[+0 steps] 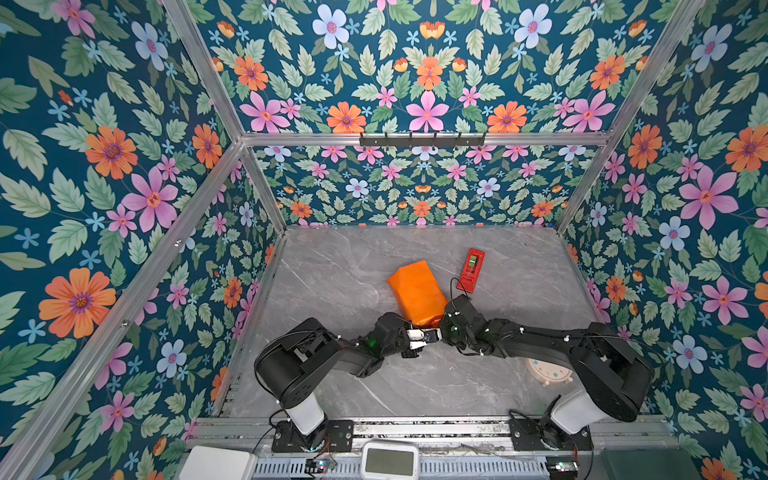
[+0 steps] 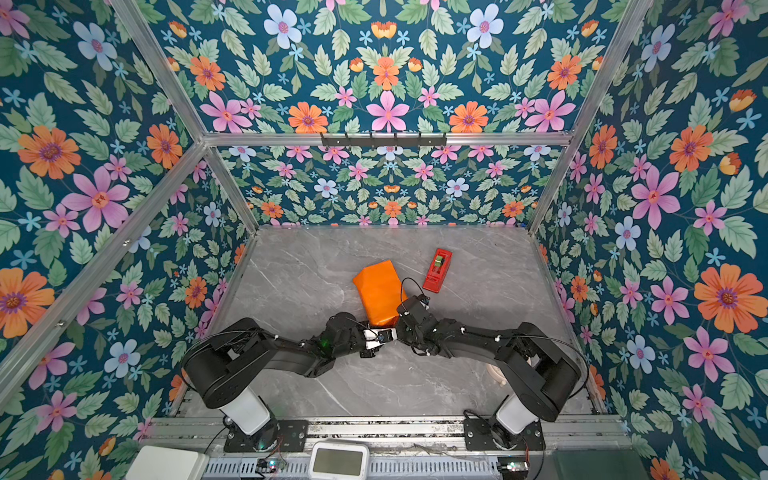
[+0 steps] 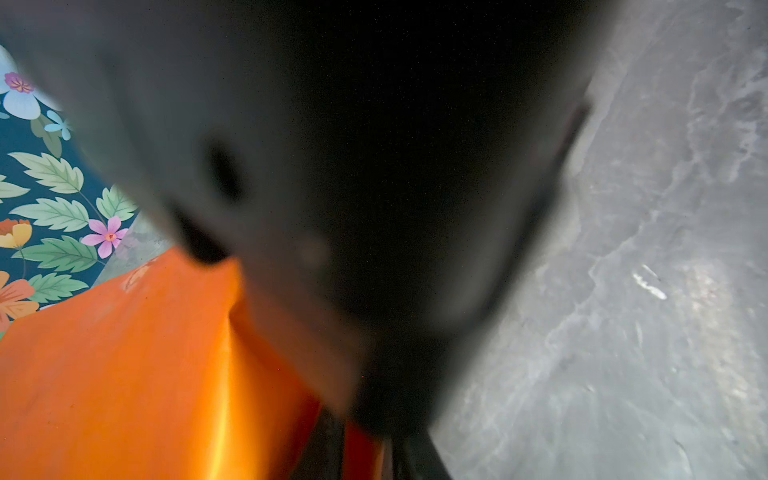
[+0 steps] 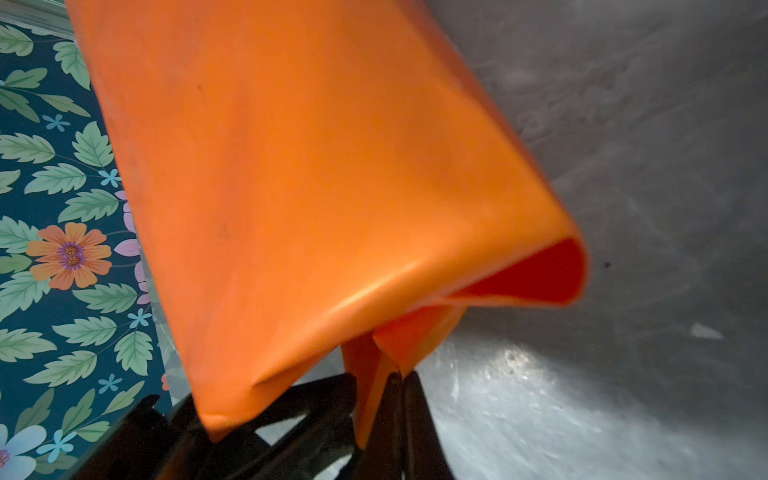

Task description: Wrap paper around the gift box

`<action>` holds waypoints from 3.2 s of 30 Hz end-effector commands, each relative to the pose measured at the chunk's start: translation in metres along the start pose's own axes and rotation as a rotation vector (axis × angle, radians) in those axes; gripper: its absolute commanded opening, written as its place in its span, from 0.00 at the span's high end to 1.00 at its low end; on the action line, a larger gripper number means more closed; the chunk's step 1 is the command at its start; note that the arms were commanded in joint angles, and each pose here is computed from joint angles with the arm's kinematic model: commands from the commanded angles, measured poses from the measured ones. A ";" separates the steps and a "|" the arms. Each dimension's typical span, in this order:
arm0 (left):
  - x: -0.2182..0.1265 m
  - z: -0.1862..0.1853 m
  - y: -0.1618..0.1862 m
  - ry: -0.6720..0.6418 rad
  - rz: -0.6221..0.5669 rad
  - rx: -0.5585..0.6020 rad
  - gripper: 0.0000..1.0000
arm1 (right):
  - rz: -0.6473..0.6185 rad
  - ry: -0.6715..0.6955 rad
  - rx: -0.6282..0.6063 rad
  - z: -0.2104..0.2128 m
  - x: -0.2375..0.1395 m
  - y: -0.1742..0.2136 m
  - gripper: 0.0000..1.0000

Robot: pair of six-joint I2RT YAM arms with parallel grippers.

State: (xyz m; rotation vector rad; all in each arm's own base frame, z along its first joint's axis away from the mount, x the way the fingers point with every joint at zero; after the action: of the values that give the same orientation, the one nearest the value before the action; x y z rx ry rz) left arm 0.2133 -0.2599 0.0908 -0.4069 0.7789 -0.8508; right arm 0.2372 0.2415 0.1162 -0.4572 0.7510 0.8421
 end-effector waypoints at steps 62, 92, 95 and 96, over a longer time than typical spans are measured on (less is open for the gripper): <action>-0.015 -0.003 0.011 -0.201 -0.046 -0.135 1.00 | 0.008 -0.129 -0.401 0.038 -0.065 -0.010 0.63; -0.017 -0.016 0.016 -0.148 -0.058 -0.174 1.00 | -0.182 -0.160 -0.984 -0.033 0.028 -0.011 0.11; -0.016 -0.017 0.016 -0.140 -0.061 -0.174 1.00 | -0.203 -0.177 -0.991 -0.037 0.033 -0.011 0.13; -0.016 -0.018 0.016 -0.136 -0.063 -0.174 1.00 | -0.208 -0.187 -0.992 -0.038 0.034 -0.011 0.14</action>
State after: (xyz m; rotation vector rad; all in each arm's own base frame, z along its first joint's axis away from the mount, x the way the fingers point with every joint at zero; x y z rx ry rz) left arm 0.2015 -0.2353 0.0726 -0.6219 0.7278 -0.7792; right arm 0.2455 0.2276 0.0697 -1.2889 0.0859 1.0146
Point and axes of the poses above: each gripper's point midway between its finger pads, its own x axis out along the fingers, its own z axis along the line the jaws close on, y = z × x, the point moved 8 cm from there along -x, back along the fingers, and after that the axes turned 15 degrees about x, right-handed, at the moved point
